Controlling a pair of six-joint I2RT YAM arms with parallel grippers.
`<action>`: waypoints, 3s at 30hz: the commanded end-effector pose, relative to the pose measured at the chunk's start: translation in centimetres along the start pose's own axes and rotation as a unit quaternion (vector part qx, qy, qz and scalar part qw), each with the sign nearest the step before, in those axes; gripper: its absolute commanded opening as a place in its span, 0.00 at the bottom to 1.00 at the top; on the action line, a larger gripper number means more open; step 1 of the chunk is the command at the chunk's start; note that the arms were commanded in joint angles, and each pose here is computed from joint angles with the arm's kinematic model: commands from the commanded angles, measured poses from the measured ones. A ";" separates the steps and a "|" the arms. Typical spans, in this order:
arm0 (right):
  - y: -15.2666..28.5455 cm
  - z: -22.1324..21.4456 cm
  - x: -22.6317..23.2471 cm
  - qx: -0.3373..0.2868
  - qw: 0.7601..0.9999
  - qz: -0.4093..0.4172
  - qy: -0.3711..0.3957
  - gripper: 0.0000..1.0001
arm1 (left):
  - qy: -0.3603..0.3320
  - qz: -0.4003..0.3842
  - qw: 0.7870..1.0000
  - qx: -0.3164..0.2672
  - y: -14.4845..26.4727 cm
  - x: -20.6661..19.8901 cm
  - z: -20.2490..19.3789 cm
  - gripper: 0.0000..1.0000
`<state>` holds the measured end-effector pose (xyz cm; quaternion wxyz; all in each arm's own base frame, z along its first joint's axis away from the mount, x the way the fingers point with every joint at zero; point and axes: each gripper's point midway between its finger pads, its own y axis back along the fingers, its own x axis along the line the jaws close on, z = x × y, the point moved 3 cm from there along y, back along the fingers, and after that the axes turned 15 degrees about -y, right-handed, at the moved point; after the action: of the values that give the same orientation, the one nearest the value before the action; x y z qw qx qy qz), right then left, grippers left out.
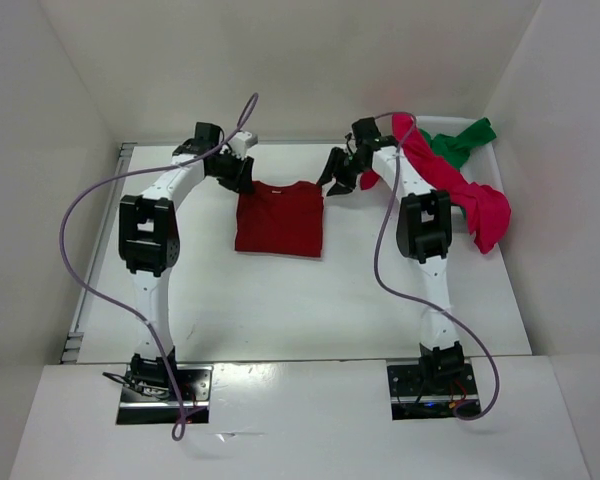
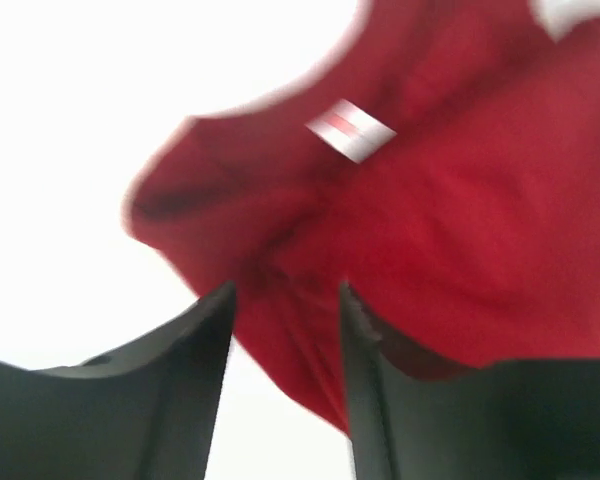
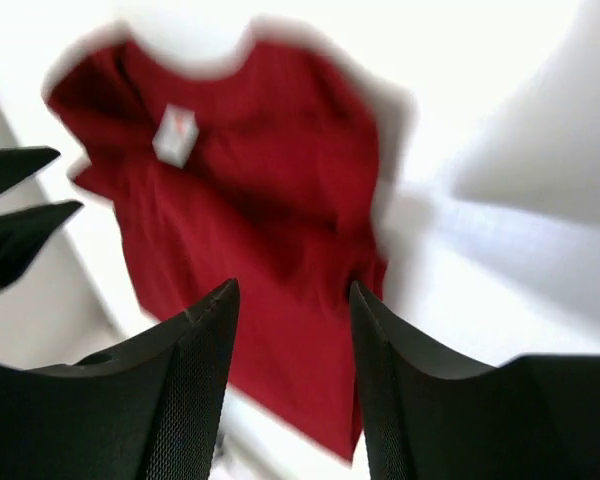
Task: Fold and stack the t-shirts
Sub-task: Fold the long partially folded tshirt into a neat square, then smooth out wrinkles on the folded tshirt
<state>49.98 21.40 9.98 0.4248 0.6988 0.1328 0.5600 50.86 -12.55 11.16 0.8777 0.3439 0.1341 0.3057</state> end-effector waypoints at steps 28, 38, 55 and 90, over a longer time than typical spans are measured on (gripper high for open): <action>-2.3 -0.8 1.0 -0.101 0.976 -0.078 0.179 0.76 | -0.019 0.090 0.995 0.024 -2.3 1.0 1.4 0.76; -3.7 -2.1 -0.5 -0.074 0.980 -0.063 0.172 0.60 | -0.013 0.059 0.998 0.035 -3.8 0.2 -0.4 0.59; -0.7 -9.6 -6.0 -0.016 0.989 -0.059 0.135 0.03 | 0.040 -0.057 0.996 0.063 0.2 -9.8 -6.2 0.07; 4.9 -14.4 -5.2 -0.024 0.983 -0.086 0.161 0.00 | -0.010 -0.111 0.993 0.047 6.3 -15.1 -3.3 0.11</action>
<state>32.91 21.21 6.91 0.4556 0.5992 0.2694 0.6007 34.19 -16.03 9.86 0.8657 0.4019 0.2153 0.2065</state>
